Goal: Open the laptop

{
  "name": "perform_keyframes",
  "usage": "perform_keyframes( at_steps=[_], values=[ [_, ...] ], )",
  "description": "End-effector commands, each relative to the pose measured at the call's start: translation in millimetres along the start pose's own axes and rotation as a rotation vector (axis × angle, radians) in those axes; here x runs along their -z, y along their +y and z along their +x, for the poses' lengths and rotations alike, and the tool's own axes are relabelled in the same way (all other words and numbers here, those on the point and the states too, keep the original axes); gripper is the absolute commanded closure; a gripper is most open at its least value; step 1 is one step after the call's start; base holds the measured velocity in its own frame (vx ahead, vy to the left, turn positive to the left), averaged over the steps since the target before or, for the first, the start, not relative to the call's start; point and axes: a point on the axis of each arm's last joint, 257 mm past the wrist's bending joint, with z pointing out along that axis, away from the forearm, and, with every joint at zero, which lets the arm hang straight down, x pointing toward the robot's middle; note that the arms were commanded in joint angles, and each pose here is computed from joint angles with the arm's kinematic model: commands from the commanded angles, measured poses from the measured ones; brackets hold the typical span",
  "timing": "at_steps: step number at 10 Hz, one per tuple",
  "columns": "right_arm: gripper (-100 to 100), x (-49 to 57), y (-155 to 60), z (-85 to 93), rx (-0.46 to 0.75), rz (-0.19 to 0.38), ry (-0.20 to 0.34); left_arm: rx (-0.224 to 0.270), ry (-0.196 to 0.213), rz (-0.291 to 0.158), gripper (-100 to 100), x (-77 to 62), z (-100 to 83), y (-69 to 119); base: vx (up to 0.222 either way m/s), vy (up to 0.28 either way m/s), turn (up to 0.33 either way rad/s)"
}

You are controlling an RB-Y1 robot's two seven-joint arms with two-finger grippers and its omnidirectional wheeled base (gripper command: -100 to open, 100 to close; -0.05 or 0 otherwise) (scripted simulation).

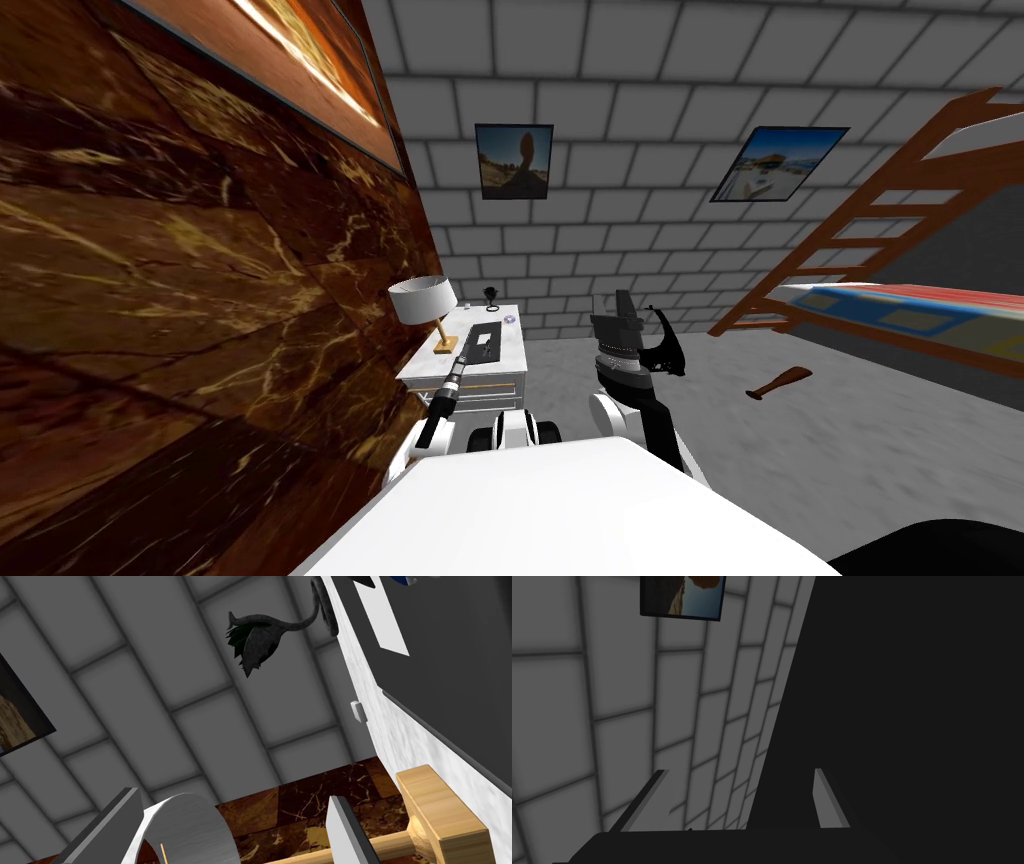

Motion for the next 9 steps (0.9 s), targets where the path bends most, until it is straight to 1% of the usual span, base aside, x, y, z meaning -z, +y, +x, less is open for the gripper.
perform_keyframes(
  at_steps=[1,3,4,5,6,7,9],
  values=[
    [0,0.0,0,0.0,0.000,0.000,0.000,-0.028,0.025,-0.043,-100,4.7,9.3,20.9,0.060,-0.013,-0.012],
    [0,0.0,0,0.0,0.000,0.000,0.000,-0.042,0.037,-0.061,-100,6.4,12.9,30.2,0.037,-0.007,-0.010],
    [0,0.0,0,0.0,0.000,0.000,0.000,-0.037,0.033,-0.056,-100,5.9,12.7,26.3,0.014,-0.001,-0.002],
    [0,0.0,0,0.0,0.000,0.000,0.000,-0.038,0.034,-0.057,-100,6.1,13.0,26.8,0.000,0.000,0.000],
    [0,0.0,0,0.0,0.000,0.000,0.000,-0.039,0.033,-0.058,-100,-5.9,6.1,19.5,-0.040,-0.006,-0.014],
    [0,0.0,0,0.0,0.000,0.000,0.000,-0.039,0.033,-0.058,-100,-5.9,6.1,19.5,-0.053,-0.005,-0.011],
    [0,0.0,0,0.0,0.000,0.000,0.000,-0.039,0.031,-0.059,-100,-17.5,-0.8,11.9,-0.047,0.001,-0.010]
  ],
)
